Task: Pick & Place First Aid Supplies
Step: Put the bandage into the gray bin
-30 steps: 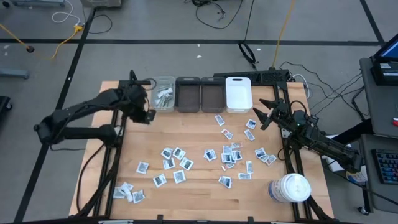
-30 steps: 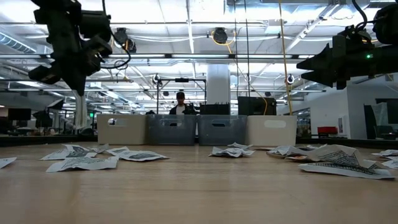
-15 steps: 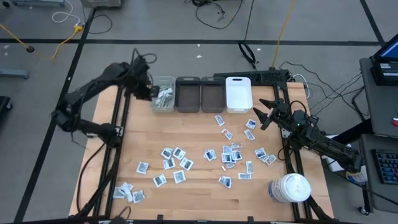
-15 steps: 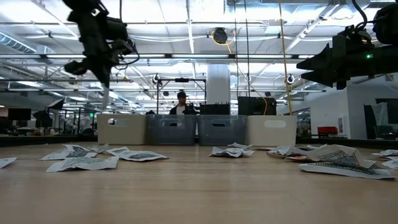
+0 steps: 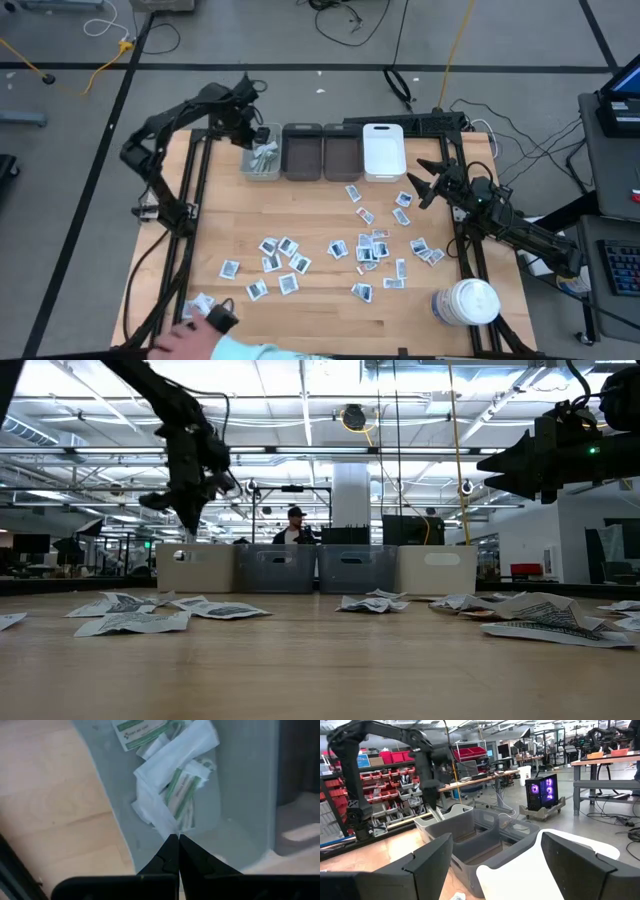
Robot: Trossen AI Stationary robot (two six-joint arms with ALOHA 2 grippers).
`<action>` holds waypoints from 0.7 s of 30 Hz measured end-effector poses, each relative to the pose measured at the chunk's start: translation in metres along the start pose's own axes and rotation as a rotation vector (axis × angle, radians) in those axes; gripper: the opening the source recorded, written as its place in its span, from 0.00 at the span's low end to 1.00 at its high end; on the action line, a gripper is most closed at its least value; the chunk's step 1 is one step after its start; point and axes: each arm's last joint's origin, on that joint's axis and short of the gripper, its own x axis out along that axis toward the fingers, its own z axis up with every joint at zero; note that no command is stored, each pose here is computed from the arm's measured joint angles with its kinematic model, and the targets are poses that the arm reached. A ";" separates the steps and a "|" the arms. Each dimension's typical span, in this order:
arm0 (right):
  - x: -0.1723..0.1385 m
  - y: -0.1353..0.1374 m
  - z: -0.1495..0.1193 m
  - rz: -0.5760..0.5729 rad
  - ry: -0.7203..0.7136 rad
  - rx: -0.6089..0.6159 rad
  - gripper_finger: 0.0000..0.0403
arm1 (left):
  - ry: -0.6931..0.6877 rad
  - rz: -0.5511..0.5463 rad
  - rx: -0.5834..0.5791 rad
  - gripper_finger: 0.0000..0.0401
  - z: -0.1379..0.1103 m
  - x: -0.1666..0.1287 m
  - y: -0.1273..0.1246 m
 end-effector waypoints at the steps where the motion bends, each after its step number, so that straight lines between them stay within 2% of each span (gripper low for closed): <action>1: 0.000 0.000 0.000 0.000 0.000 0.000 0.74 | 0.013 0.010 0.010 0.00 0.002 0.006 -0.001; 6: 0.000 0.000 0.000 0.000 0.000 0.000 0.74 | 0.063 0.053 0.023 0.00 0.009 0.028 -0.005; 11: 0.000 0.000 0.000 0.000 0.000 0.000 0.74 | 0.044 0.093 0.027 0.03 0.010 0.029 -0.005; 14: 0.000 0.000 0.000 0.000 0.000 0.000 0.74 | 0.019 0.099 0.057 0.13 0.009 0.026 -0.006; 21: 0.000 0.000 0.000 0.000 0.000 0.000 0.74 | -0.004 0.083 0.081 0.48 0.009 0.021 -0.007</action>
